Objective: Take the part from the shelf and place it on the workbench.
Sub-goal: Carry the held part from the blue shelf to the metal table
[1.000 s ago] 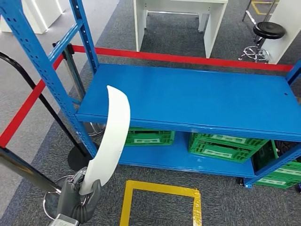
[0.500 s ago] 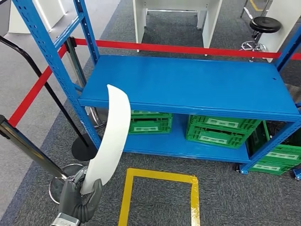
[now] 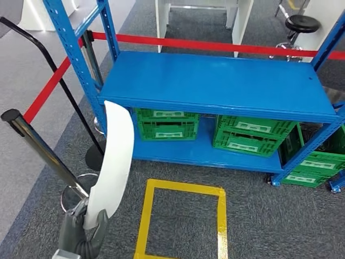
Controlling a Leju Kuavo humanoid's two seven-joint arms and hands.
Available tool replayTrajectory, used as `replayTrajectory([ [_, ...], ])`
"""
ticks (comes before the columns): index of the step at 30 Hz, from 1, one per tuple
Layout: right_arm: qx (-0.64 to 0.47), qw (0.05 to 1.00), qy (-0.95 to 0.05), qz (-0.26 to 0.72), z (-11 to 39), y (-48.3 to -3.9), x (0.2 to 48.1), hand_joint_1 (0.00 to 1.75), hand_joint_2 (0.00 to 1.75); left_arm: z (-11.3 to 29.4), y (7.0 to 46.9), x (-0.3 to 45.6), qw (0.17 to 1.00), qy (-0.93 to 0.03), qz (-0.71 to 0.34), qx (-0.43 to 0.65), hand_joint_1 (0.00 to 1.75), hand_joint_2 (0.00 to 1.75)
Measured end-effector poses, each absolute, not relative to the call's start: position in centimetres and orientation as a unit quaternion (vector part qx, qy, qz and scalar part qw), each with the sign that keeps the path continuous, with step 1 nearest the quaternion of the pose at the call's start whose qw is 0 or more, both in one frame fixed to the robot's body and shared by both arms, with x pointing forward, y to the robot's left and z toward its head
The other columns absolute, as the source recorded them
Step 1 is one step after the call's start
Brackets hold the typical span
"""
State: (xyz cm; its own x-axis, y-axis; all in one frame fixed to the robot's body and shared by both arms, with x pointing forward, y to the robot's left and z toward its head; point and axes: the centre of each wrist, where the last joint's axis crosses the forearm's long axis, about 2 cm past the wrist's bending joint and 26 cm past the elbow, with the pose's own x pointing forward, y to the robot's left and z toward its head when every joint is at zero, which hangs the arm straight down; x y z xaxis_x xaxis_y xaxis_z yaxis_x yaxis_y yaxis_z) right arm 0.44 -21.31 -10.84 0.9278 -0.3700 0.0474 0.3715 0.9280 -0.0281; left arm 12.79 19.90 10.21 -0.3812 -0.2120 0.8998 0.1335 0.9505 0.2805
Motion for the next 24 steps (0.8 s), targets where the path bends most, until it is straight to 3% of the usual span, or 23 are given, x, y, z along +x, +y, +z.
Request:
replayTrajectory([
  [3, -0.048, 0.984, 0.033, -0.169, -10.9, -21.8, 0.2, 0.00, 0.00, 10.4, 19.9, 12.7, 0.563, -0.811, -0.157, 0.016, 1.75, 1.75],
  [5, -0.098, 0.991, 0.086, -0.014, -10.9, -22.5, 0.4, 0.00, 0.00, 10.5, 19.9, 13.0, 0.567, -0.807, -0.164, 0.007, 1.75, 1.75],
  [8, -0.158, 0.943, 0.064, 0.287, -10.9, -22.4, 1.3, 0.00, 0.00, 10.8, 19.8, 13.5, 0.566, -0.806, -0.172, 0.000, 1.75, 1.75],
  [12, -0.170, 0.890, 0.032, 0.422, -10.7, -21.9, 2.5, 0.00, 0.00, 11.0, 19.7, 14.0, 0.561, -0.808, -0.177, -0.003, 1.75, 1.75],
  [15, -0.164, 0.896, 0.017, 0.411, -10.7, -21.4, 1.9, 0.00, 0.00, 11.0, 19.8, 14.0, 0.562, -0.808, -0.177, -0.001, 1.75, 1.75],
  [24, -0.086, 0.987, 0.025, 0.137, -10.8, -21.4, 0.9, 0.00, 0.00, 10.7, 20.1, 13.6, 0.562, -0.809, -0.171, 0.005, 1.75, 1.75],
])
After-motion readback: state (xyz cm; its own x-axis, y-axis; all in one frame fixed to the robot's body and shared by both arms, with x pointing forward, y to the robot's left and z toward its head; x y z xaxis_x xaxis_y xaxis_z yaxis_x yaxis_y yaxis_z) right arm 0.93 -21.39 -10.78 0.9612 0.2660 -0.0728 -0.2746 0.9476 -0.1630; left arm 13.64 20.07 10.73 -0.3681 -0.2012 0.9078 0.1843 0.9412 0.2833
